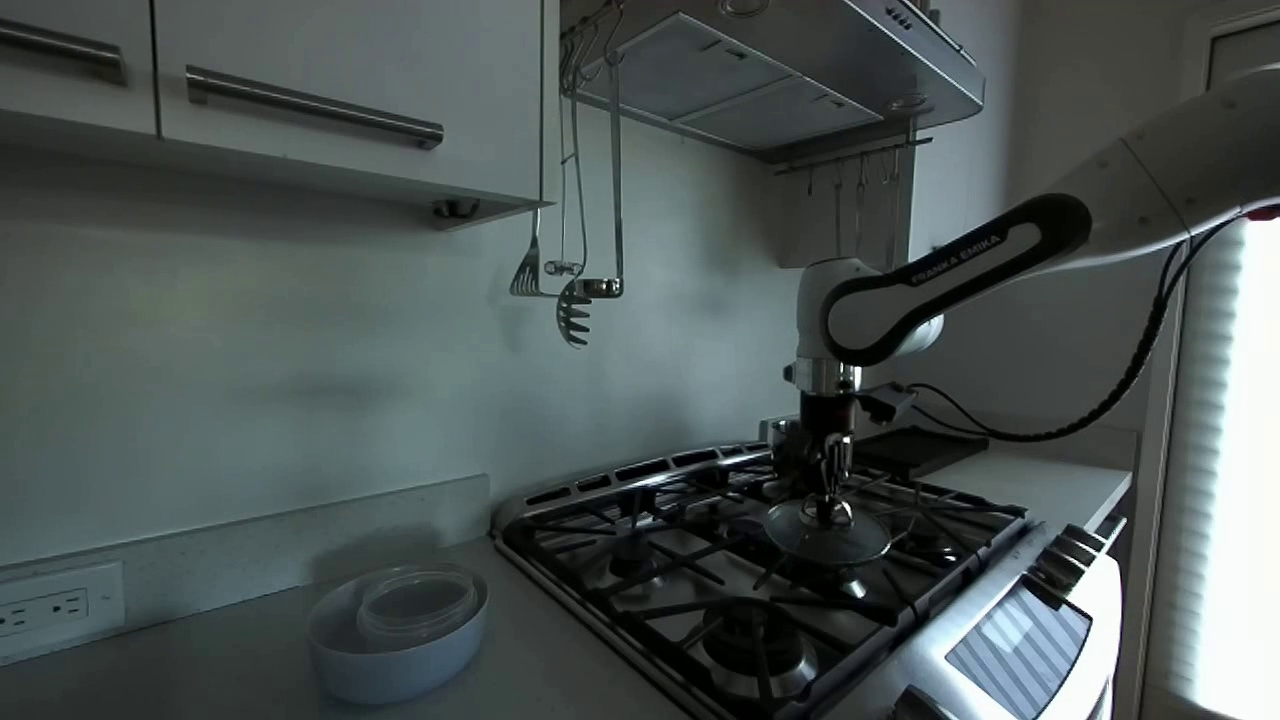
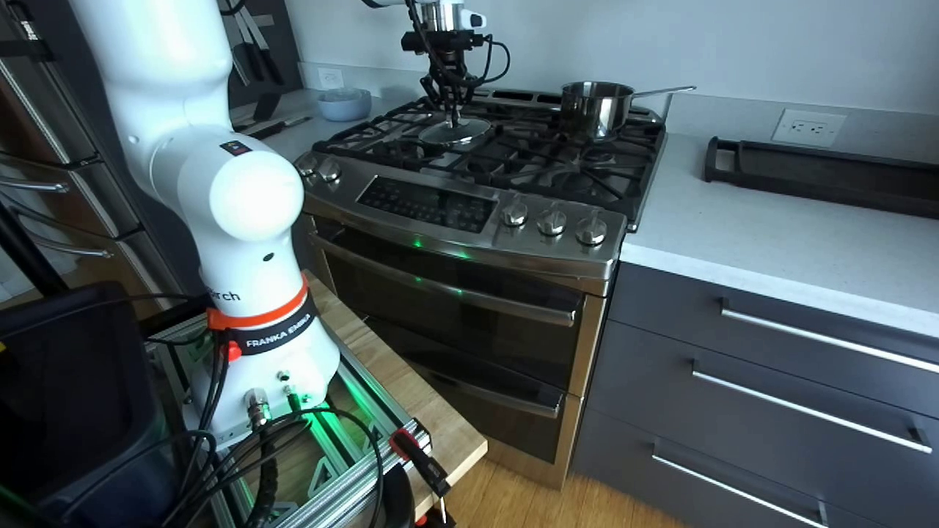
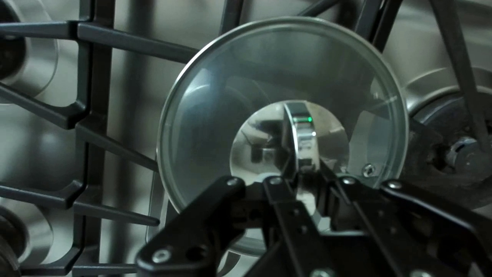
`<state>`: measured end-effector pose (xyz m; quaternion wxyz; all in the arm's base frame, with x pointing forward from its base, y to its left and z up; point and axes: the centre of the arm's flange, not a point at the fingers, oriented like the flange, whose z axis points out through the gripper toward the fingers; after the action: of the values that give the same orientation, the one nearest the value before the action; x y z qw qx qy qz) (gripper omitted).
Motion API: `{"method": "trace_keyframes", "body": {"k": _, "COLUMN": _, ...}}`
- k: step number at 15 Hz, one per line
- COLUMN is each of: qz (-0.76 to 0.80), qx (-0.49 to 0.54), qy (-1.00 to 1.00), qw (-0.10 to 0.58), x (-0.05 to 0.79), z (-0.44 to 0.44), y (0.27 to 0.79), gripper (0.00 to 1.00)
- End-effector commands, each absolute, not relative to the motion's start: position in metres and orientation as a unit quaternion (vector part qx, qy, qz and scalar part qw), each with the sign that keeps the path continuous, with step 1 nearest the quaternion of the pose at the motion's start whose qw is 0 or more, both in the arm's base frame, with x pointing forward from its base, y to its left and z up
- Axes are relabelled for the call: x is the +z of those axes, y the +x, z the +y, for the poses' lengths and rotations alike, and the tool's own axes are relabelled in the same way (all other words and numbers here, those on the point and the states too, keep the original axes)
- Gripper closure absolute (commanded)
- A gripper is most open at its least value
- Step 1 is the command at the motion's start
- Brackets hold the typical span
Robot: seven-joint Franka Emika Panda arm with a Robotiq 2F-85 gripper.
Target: Move the pot to the top left corner of the stove then put the lid on the pot
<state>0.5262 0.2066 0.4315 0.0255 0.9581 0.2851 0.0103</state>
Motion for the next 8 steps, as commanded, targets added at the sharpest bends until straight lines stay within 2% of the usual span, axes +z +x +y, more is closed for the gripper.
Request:
{"method": "trace_keyframes", "body": {"k": 1, "qz": 0.262, "qx": 0.027, "qy": 0.964, "qw": 0.03, "x": 0.458, "z": 0.19, "y": 0.531, "gripper": 0.98}}
{"method": "trace_keyframes", "body": {"k": 8, "qz": 0.212, "qx": 0.062, "qy": 0.975, "qw": 0.029, "x": 0.502, "z": 0.142, "y": 0.566, "gripper": 0.98}}
